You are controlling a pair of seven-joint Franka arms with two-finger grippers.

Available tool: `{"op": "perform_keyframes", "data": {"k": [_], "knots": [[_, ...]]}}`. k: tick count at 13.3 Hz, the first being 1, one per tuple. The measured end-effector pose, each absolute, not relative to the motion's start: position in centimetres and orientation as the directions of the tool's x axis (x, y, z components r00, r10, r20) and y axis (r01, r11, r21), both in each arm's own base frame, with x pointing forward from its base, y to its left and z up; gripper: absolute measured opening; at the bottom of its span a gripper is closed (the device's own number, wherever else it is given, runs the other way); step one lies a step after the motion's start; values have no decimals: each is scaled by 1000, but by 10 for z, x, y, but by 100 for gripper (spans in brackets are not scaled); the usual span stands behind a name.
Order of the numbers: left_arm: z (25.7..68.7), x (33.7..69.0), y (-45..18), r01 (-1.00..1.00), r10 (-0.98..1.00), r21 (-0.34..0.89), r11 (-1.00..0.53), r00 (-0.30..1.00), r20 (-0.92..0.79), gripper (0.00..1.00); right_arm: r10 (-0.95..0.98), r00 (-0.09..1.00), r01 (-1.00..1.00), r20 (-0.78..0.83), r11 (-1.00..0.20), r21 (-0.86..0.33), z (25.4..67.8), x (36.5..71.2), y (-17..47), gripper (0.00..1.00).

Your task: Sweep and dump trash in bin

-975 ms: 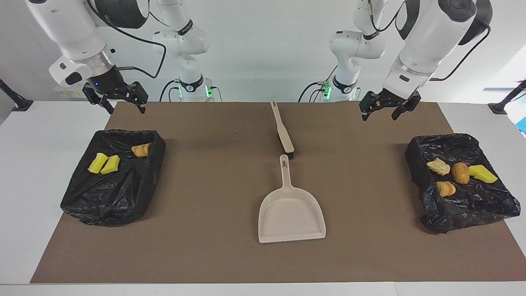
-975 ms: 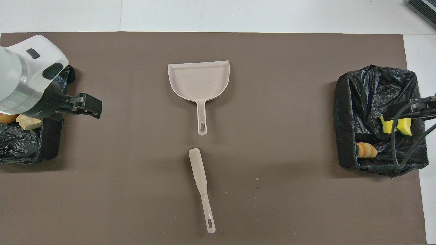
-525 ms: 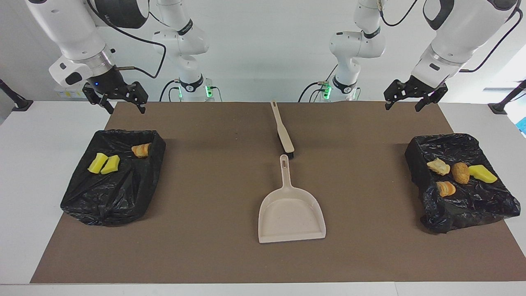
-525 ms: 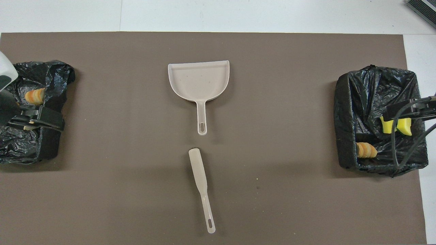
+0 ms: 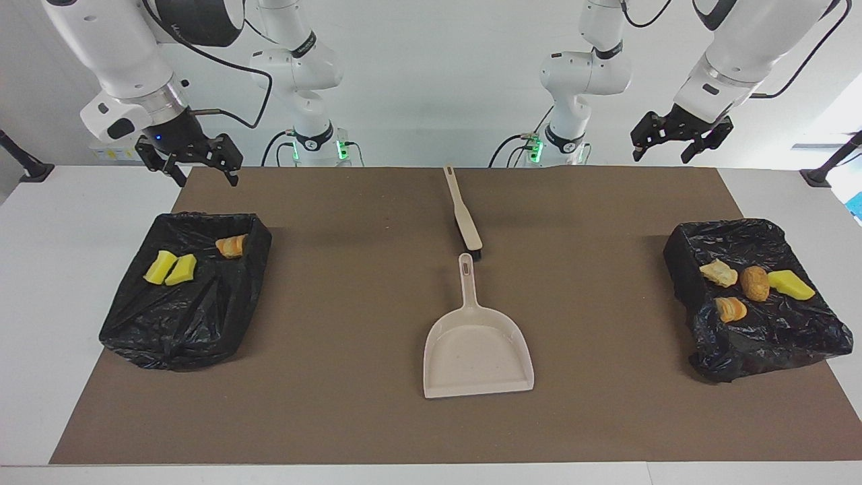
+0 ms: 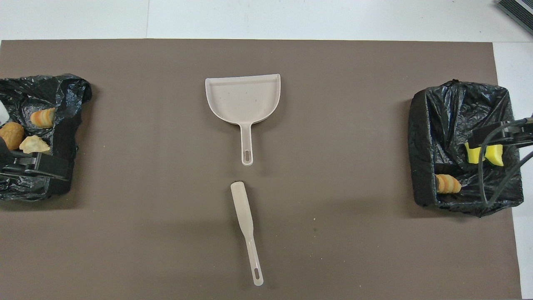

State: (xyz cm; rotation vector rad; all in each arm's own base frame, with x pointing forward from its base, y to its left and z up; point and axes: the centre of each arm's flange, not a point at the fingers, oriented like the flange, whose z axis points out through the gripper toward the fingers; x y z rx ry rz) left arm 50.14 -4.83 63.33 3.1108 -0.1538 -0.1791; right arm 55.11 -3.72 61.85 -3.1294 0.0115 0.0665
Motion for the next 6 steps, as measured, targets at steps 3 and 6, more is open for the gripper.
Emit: {"op": "perform_keyframes", "data": {"k": [3,6], "knots": [[634,503,-47,-95,-97,25,-995,990,-101,100,-7,999,-8,-43,-1000,-11,619,551,-37,100],[634,504,-46,-95,-96,13,-995,991,-92,100,-7,999,-8,-43,-1000,-11,619,551,-37,100]]}}
